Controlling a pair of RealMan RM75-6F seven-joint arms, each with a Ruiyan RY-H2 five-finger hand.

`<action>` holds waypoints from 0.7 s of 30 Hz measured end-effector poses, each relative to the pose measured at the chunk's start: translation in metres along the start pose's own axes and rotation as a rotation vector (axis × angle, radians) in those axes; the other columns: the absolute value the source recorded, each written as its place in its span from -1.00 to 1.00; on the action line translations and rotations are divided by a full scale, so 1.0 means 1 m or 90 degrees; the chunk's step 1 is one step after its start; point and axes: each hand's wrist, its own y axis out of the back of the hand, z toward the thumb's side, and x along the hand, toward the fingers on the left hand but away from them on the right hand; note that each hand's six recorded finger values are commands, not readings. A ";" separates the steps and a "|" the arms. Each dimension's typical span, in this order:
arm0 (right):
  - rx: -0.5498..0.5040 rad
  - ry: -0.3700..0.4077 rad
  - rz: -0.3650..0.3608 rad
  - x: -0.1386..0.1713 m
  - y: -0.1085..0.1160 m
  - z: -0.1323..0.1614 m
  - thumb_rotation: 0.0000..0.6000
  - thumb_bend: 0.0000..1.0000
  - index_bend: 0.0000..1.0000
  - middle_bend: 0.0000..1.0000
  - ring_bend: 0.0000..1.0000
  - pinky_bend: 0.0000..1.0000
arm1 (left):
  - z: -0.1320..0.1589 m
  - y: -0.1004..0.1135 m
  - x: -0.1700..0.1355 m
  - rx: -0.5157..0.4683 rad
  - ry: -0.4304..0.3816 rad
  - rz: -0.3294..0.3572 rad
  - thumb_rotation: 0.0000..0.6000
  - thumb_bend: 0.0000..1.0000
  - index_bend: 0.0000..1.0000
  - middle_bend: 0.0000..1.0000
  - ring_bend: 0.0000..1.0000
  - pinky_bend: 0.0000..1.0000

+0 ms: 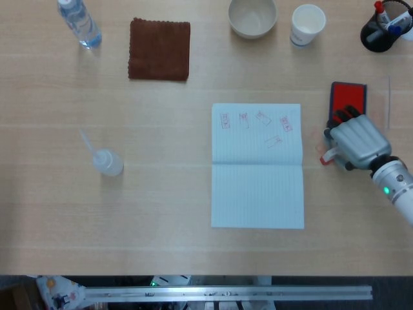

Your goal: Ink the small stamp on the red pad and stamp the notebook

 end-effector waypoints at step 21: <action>-0.003 0.008 -0.049 0.025 0.029 -0.002 1.00 -0.42 -0.09 -0.35 -0.74 -0.79 | 0.002 0.001 0.003 0.000 -0.004 0.003 1.00 -0.32 -0.68 -0.78 -0.79 -0.83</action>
